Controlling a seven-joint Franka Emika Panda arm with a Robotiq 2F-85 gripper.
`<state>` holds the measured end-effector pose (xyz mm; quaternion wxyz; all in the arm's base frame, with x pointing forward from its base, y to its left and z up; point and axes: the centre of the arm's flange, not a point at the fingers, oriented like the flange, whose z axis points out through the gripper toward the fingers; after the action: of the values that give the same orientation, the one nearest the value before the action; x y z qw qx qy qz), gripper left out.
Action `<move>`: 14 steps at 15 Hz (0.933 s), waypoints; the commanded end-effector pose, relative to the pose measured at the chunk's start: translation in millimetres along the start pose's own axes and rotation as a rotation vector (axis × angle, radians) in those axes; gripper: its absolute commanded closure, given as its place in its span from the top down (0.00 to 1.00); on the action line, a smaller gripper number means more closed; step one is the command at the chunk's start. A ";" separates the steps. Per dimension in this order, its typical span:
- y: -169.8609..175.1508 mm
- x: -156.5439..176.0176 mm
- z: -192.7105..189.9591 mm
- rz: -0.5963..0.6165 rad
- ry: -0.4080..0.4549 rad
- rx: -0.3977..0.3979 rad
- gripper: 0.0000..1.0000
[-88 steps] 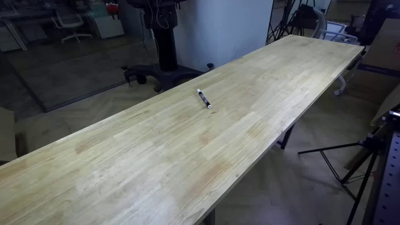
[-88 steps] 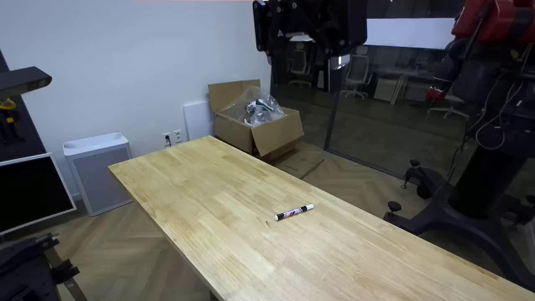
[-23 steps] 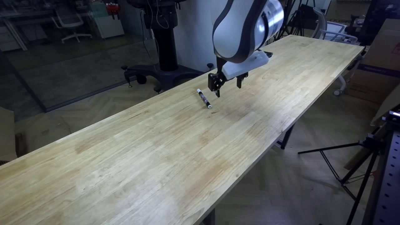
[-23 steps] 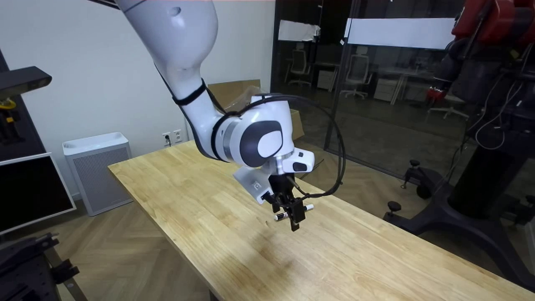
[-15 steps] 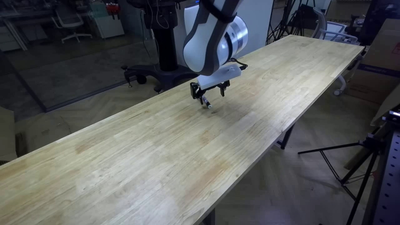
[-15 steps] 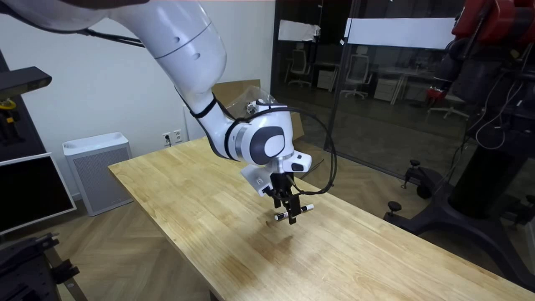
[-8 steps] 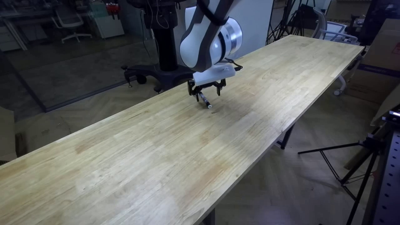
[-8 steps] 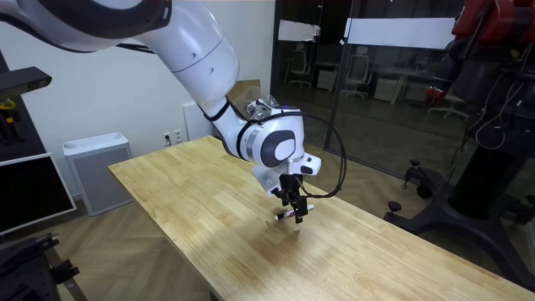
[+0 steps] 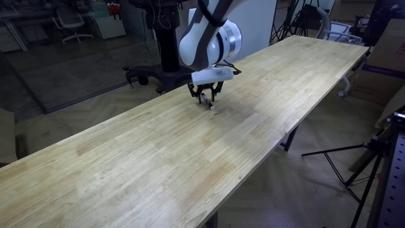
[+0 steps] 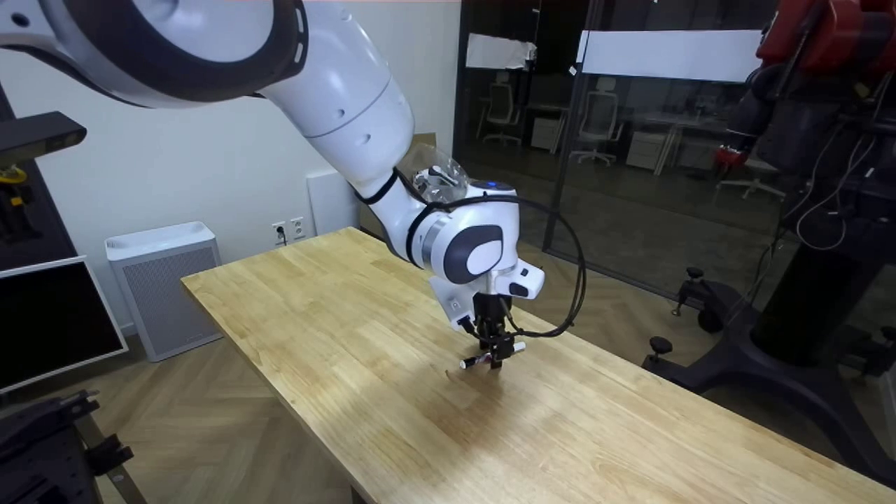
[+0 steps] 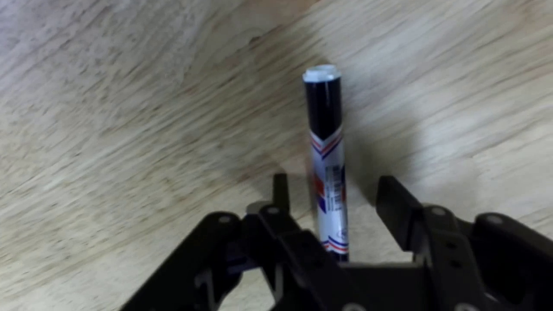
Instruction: Move the marker backward
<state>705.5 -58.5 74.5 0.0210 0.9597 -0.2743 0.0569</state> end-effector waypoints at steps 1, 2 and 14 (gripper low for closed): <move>-1.3 13.7 3.3 0.036 -0.008 0.023 0.26; 0.6 14.0 1.4 0.040 -0.007 0.021 0.17; 50.5 -12.4 -40.4 0.011 -0.098 -0.086 0.05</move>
<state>696.2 -89.8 83.4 0.0356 0.9559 -0.2911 0.0176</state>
